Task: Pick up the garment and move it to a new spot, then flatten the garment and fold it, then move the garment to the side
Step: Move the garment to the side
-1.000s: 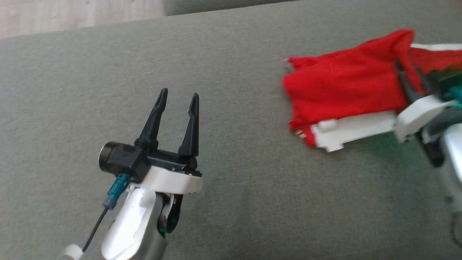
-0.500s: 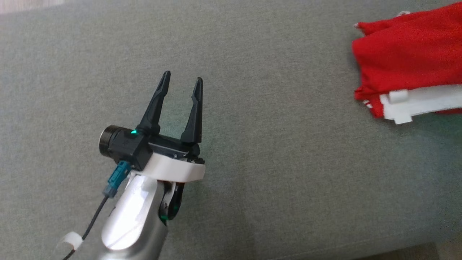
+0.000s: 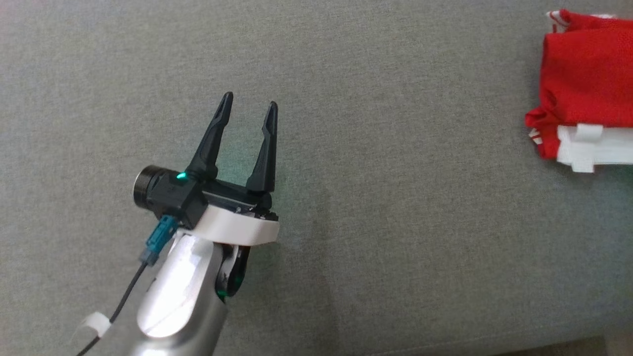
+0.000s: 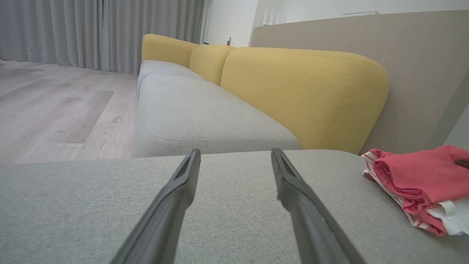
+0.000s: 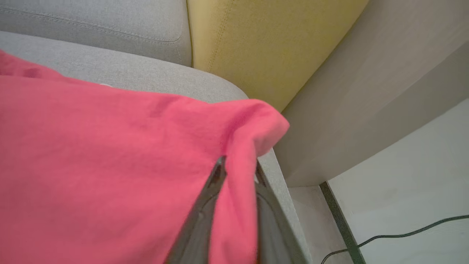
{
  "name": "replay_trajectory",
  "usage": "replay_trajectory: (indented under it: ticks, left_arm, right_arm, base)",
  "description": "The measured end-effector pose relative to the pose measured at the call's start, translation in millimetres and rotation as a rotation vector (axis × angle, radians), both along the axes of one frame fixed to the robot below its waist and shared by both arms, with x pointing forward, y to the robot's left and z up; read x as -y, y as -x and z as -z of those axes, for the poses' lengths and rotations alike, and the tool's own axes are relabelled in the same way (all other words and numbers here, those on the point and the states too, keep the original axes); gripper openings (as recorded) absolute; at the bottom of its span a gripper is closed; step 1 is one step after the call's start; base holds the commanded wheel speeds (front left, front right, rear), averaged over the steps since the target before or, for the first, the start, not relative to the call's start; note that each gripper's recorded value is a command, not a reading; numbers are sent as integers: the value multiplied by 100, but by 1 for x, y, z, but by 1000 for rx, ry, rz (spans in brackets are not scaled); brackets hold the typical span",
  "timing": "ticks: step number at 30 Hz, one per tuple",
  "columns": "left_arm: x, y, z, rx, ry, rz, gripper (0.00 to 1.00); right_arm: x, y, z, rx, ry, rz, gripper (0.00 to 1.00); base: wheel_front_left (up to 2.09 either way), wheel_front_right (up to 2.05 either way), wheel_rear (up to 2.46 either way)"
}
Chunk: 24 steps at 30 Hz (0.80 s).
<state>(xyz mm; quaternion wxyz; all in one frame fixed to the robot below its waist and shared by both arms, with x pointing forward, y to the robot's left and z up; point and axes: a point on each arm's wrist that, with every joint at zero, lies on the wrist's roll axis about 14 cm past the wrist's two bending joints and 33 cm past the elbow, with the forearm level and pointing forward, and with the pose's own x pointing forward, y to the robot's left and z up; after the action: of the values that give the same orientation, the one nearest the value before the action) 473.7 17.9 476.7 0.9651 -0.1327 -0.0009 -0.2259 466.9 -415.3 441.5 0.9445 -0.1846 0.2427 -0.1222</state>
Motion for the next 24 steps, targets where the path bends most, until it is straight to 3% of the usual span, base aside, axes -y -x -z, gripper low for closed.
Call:
replay_trajectory:
  ticks: [12, 18, 24]
  left_arm:
    - [-12, -2, -25, 58, 0, -43, 100]
    - [-24, 7, -45, 97, 8, -82, 100]
    - [-44, 24, -54, 104, 14, -142, 100]
  right_arm:
    - [-27, -17, -47, 188, -24, -59, 100]
    - [-69, -28, -91, 348, -62, -153, 100]
    - [-120, -29, -143, 546, -174, -238, 100]
  base:
    - [0, 0, 0]
    - [0, 0, 0]
    - [0, 0, 0]
